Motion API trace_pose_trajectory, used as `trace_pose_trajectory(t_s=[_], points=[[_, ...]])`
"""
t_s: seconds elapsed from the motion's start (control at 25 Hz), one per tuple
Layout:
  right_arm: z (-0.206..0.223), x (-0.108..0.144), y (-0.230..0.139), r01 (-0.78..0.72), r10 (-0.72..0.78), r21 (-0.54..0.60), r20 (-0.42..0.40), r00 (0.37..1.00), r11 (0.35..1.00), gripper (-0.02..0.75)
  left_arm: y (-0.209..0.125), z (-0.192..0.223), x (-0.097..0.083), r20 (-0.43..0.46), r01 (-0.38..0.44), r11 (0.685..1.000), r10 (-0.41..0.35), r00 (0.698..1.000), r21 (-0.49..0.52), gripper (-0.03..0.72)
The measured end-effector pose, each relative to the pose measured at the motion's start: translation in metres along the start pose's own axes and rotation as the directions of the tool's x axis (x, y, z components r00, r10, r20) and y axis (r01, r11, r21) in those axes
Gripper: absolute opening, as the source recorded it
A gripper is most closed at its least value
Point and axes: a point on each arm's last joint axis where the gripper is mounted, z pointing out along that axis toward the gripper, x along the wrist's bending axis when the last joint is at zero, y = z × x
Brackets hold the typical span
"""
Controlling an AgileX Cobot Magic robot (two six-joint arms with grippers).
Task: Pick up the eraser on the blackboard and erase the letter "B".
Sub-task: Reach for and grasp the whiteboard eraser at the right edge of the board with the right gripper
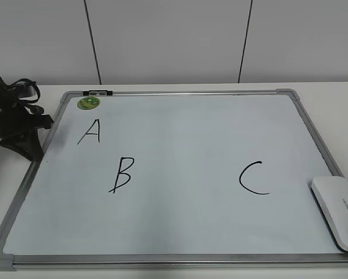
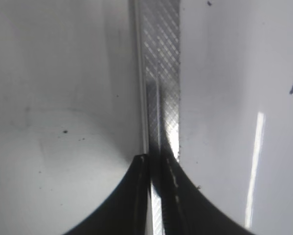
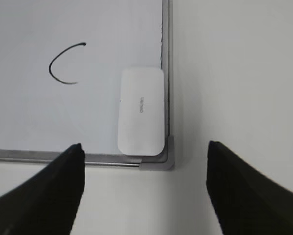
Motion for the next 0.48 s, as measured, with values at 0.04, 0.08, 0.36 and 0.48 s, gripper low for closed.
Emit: trace_pose_trajectory(t_s=[0.04,0.08,0.36,0.48], points=[[0.008,0.0,0.002,-0.004,0.005,0.041,-0.011,1.0,0.999,0.574,0.0,0.0,0.0,0.001,0.001,1.0,-0.001,1.0,0.0,0.045],[0.016,-0.001,0.005,-0.009,0.011,0.082,-0.019,1.0,0.997,0.573,0.0,0.0,0.0,0.001,0.001,1.0,-0.001,1.0,0.0,0.045],[0.062,-0.005,0.021,-0.006,0.02,0.302,-0.044,0.999,0.953,0.579,0.0,0.0,0.0,0.003,0.002,1.0,-0.002,1.0,0.0,0.045],[0.077,-0.007,0.032,-0.009,0.028,0.35,-0.051,0.998,0.937,0.589,0.0,0.0,0.0,0.003,0.002,1.0,-0.002,1.0,0.0,0.045]])
